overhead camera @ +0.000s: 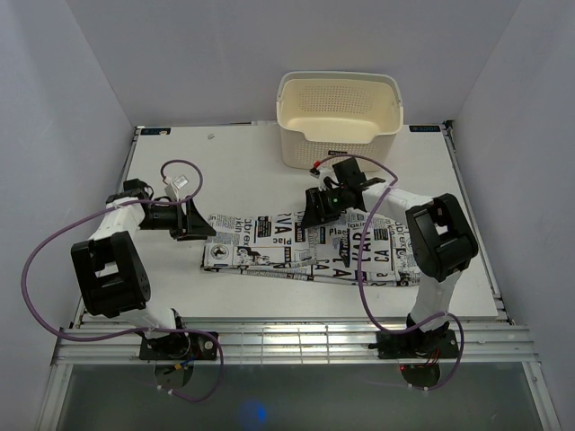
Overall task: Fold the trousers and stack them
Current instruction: Fold the trousers
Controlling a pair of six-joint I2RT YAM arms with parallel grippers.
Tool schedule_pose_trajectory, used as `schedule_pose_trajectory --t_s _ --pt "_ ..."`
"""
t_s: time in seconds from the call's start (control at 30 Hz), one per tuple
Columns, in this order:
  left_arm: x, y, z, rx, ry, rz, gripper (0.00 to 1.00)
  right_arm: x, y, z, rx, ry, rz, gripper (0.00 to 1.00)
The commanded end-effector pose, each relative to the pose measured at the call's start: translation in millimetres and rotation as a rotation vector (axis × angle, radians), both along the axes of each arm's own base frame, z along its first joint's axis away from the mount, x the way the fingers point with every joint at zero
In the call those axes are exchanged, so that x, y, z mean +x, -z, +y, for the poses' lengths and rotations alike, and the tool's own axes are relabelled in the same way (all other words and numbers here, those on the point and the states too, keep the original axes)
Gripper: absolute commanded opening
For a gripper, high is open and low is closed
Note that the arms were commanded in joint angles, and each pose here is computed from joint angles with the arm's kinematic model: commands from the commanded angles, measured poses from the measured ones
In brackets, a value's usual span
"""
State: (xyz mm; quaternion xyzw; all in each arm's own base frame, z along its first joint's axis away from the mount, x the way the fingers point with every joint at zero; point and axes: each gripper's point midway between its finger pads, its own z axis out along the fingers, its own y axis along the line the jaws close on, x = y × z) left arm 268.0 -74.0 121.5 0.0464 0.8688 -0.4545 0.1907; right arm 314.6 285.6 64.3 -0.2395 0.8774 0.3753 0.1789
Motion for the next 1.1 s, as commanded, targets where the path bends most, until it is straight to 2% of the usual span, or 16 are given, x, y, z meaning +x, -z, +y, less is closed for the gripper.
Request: schedule_pose_trajectory --t_s 0.0,0.43,0.57,0.63,0.67,0.7,0.87,1.07 --pt "2 -7 0 0.013 0.008 -0.068 0.68 29 -17 15 0.025 0.022 -0.107 0.57" --pt "3 -5 1 0.021 0.0 -0.067 0.68 36 7 27 -0.023 0.0 -0.102 0.49" --pt "5 -5 3 0.034 -0.006 -0.072 0.68 33 4 26 -0.023 -0.013 -0.107 0.36" --pt "7 -4 5 0.046 -0.015 -0.073 0.68 32 0 24 -0.027 -0.015 -0.115 0.23" --pt "7 -3 5 0.049 -0.015 -0.071 0.68 30 -5 24 -0.025 -0.019 -0.128 0.1" --pt "7 -2 5 0.052 -0.016 -0.069 0.68 30 -7 21 -0.034 -0.01 -0.131 0.08" --pt "12 3 8 0.066 -0.028 -0.06 0.68 23 -24 15 -0.03 -0.005 -0.154 0.08" --pt "17 2 6 0.044 -0.026 -0.058 0.65 16 -13 1 -0.097 -0.013 -0.164 0.08"
